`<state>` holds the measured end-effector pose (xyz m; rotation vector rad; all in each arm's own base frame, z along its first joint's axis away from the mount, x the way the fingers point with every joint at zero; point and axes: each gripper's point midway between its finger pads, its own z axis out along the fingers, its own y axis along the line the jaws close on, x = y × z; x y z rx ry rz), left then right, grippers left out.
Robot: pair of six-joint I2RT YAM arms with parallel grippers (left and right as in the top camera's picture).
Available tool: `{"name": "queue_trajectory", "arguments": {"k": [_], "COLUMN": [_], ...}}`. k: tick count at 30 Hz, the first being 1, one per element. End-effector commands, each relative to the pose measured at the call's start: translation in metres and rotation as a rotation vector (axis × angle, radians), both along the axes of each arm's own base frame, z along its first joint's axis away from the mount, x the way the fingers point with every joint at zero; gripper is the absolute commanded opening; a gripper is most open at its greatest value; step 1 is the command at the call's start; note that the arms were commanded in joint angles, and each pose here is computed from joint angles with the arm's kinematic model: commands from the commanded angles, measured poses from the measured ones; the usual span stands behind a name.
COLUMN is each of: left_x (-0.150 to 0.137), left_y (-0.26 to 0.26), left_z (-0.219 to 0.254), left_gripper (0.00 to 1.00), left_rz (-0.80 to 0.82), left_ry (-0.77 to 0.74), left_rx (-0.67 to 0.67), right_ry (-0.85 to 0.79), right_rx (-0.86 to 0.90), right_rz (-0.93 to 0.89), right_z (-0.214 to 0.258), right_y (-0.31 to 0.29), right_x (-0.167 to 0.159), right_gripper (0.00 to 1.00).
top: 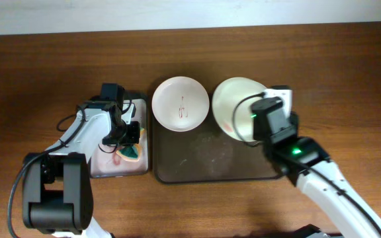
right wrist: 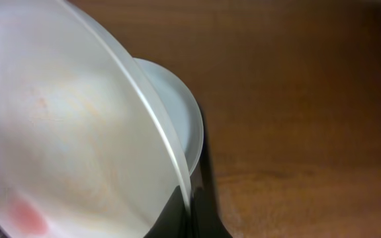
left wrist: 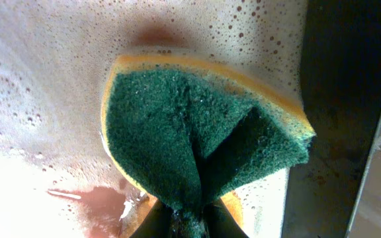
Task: Clean dirty plates on tray and stack at the side
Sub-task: 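Place the cleaned plate on the table right of the tray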
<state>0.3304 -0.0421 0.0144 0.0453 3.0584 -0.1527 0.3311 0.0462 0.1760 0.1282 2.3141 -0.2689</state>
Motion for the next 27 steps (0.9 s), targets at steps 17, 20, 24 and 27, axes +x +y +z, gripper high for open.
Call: {"name": "queue_trajectory", "arguments": {"k": [17,20,24,27], "left_x": [0.003,0.003,0.004,0.004], "left_y": [-0.003,-0.003,-0.003,-0.003], "left_z": [0.001,0.001,0.001,0.001], "left_gripper": [0.05,0.05,0.06,0.06], "left_rz": [0.001,0.001,0.001,0.001], "left_ry": [0.0,0.0,-0.002,-0.002], "left_rx": [-0.015,-0.016,-0.015,-0.016], "right_ry": [0.253,0.339,0.398,0.366], "right_rx": [0.602,0.614,0.626,0.667], "right_rz": [-0.774,-0.792,-0.798,-0.726], "right_z": [-0.087,-0.114,-0.133,-0.129], "right_y": [-0.196,-0.202,-0.2,-0.194], "right_x": [-0.061,-0.066,-0.067,-0.054], "right_gripper": [0.04,0.04,0.04,0.2]}}
